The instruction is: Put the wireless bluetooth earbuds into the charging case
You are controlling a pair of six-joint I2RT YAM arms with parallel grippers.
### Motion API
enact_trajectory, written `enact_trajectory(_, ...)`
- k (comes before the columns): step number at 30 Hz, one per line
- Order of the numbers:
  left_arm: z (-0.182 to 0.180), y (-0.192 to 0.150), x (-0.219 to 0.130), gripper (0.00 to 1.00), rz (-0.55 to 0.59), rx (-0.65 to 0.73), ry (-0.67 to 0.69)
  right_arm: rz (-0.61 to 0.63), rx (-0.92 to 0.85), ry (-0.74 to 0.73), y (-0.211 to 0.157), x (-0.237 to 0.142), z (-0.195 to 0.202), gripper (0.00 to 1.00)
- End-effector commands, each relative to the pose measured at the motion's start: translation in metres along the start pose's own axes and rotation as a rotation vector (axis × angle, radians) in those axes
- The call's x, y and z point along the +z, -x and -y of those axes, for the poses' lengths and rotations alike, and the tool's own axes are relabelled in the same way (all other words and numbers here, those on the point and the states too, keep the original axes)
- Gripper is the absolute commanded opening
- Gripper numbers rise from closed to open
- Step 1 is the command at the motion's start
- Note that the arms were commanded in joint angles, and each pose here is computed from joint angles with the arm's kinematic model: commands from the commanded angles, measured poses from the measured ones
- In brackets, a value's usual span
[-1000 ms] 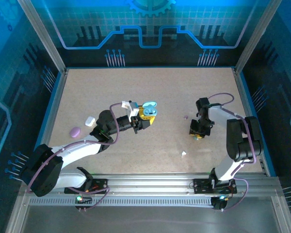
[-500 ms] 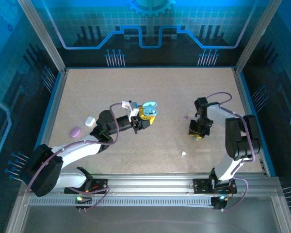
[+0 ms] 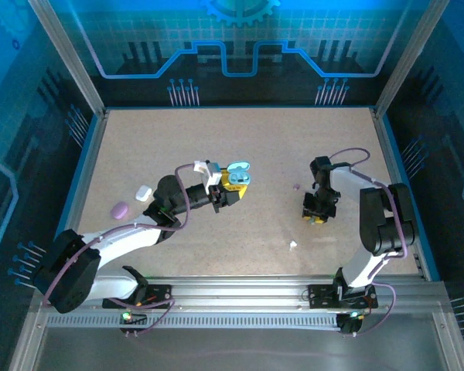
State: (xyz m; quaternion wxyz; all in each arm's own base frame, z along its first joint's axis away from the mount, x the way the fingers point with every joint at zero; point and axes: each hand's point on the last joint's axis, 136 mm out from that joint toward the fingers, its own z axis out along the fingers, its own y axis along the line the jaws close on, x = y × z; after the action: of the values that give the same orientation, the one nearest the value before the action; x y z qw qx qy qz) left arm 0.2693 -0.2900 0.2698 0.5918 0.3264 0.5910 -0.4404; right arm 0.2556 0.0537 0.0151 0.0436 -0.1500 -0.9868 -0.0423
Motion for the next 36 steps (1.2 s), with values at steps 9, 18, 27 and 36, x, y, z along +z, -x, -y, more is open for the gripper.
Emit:
enact_trajectory(9,0.007,0.011,-0.003,0.36,0.031,0.022,-0.012,0.017,-0.034,-0.023,0.009,0.000,-0.003,0.30)
enact_trajectory(18,0.006,0.010,-0.003,0.36,0.029,0.019,-0.010,-0.009,-0.034,-0.015,0.004,0.006,-0.005,0.26)
enact_trajectory(27,0.006,0.010,-0.003,0.36,0.029,0.021,-0.009,-0.009,-0.022,-0.007,-0.001,0.005,-0.005,0.21)
enact_trajectory(36,0.003,0.009,-0.002,0.36,0.024,0.019,0.004,0.131,-0.071,0.398,-0.001,-0.065,-0.071,0.20)
